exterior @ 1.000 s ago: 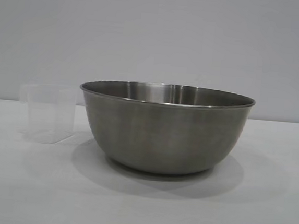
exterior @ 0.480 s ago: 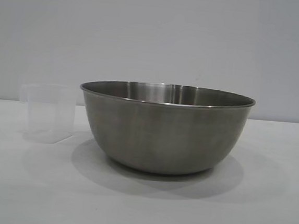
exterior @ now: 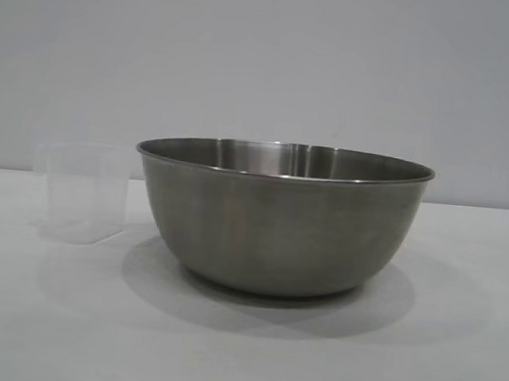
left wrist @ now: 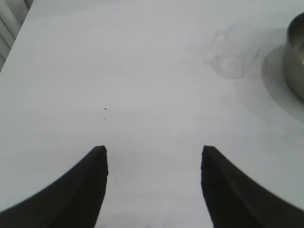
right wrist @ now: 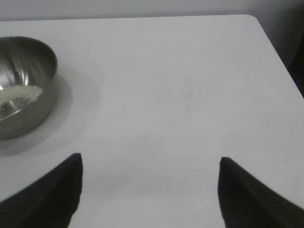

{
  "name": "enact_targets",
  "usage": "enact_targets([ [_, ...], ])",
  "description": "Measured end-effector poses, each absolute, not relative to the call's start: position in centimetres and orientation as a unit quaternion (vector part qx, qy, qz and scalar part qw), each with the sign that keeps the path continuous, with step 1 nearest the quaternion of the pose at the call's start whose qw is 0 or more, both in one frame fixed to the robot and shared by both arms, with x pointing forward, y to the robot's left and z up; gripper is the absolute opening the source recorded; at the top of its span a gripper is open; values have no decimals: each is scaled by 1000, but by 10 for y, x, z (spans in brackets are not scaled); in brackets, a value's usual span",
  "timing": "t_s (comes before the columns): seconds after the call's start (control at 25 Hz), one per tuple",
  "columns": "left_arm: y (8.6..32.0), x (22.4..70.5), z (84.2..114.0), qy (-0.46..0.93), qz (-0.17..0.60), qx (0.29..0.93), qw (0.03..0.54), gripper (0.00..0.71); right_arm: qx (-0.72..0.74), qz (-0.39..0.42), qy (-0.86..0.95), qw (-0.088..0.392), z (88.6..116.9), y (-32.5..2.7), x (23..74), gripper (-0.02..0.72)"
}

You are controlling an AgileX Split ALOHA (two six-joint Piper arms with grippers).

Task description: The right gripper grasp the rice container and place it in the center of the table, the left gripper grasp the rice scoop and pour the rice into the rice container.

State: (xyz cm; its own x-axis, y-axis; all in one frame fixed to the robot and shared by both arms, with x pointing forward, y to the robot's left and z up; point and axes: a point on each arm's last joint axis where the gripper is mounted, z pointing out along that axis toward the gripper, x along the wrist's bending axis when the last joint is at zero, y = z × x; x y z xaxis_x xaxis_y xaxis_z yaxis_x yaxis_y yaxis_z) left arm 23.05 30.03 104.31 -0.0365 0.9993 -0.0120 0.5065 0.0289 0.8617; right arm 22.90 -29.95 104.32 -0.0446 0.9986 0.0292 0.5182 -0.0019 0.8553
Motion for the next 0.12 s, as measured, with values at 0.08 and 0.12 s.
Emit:
enact_targets([
  [0.08,300,230,1043,627,354,600,348,363,607,364,625,330,1043,-299,229,549],
  [0.12,300,230,1043,627,354,600,348,363,607,364,625,330,1043,-299,229,549],
])
